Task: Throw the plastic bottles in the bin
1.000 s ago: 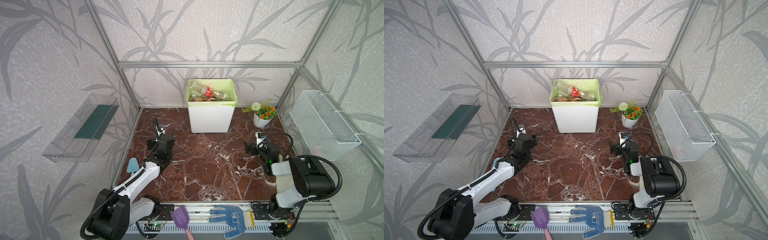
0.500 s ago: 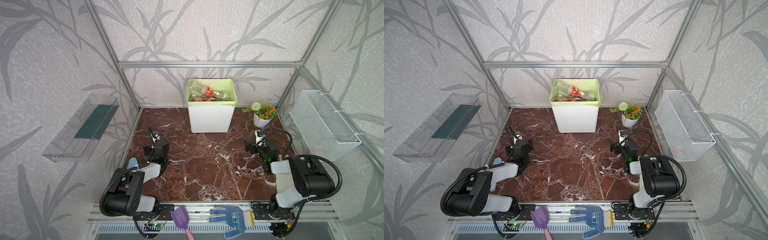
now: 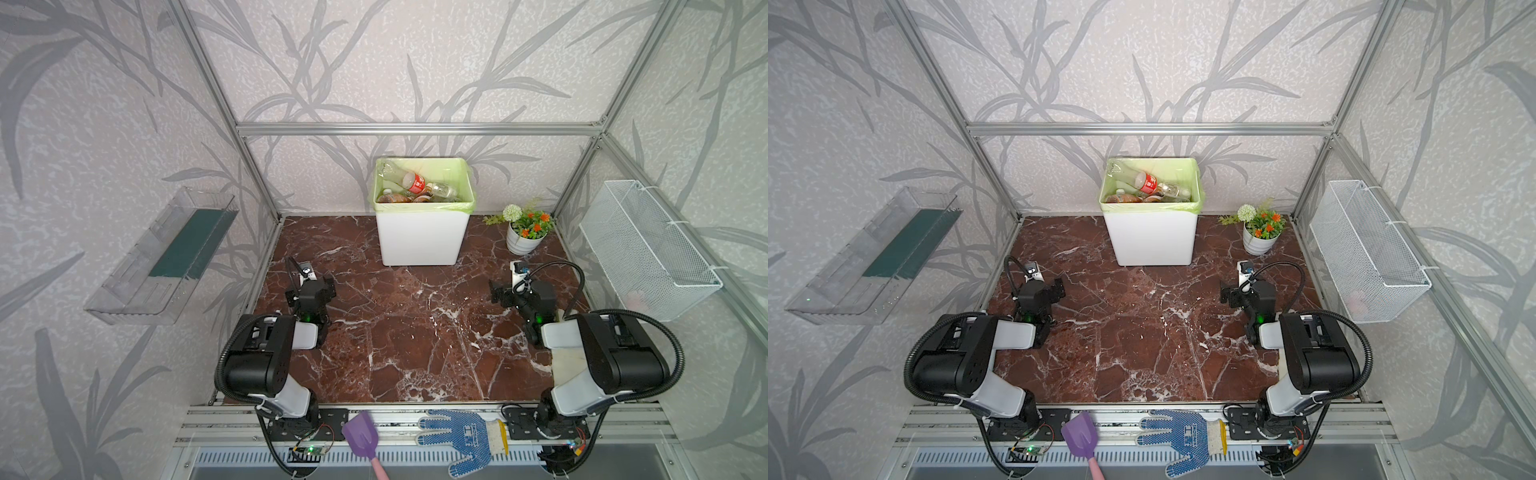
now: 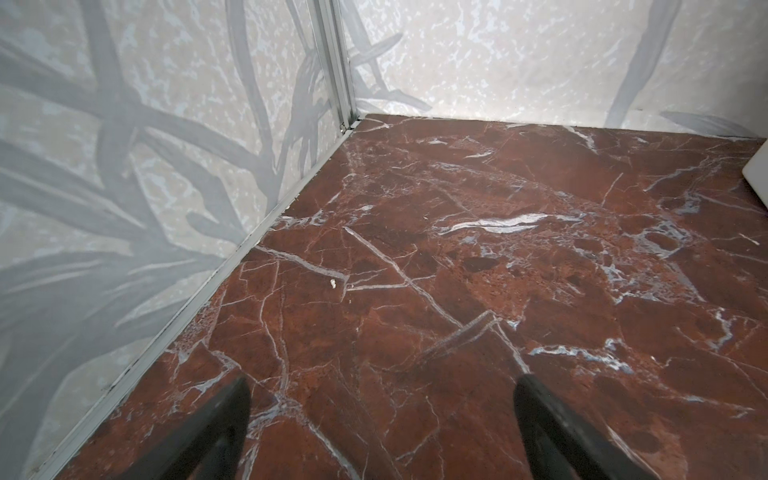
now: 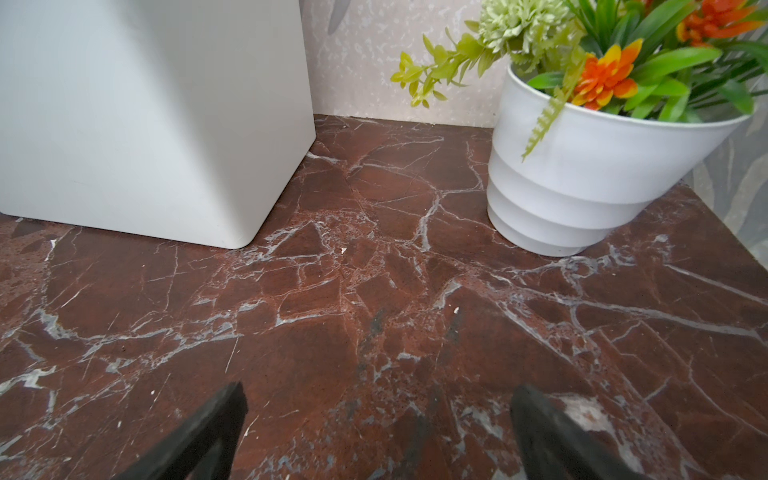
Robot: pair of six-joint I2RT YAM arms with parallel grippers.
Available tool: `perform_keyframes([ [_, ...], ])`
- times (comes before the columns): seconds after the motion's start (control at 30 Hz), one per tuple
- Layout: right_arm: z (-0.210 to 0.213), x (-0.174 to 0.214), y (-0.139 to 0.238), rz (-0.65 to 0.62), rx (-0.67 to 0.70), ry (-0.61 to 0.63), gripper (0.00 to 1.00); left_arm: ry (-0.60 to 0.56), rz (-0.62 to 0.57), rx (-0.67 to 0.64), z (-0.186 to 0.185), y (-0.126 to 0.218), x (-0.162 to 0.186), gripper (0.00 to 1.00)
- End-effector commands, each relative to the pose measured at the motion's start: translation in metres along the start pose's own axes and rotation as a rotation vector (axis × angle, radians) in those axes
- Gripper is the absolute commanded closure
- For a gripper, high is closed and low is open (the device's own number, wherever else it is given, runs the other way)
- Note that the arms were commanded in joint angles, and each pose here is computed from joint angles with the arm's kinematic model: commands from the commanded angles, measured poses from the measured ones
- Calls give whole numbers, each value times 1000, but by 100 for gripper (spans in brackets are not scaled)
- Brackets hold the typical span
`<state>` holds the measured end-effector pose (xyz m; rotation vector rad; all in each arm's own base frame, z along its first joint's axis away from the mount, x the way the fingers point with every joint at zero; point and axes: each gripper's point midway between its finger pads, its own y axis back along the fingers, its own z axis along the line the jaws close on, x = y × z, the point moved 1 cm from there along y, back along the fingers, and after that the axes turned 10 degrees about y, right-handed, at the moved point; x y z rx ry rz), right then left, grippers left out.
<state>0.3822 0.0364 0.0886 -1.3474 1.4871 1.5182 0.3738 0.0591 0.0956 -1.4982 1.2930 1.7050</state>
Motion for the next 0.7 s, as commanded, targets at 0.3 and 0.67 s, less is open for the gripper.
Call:
perform_keyframes([
  [0.3,-2,-10,-2,-29,10,17,1,28,-44,23,-4,1,-8,1],
  [0.67,-2,-10,-3,-24,19,26,1,26,-43,23,-4,1,-8,1],
])
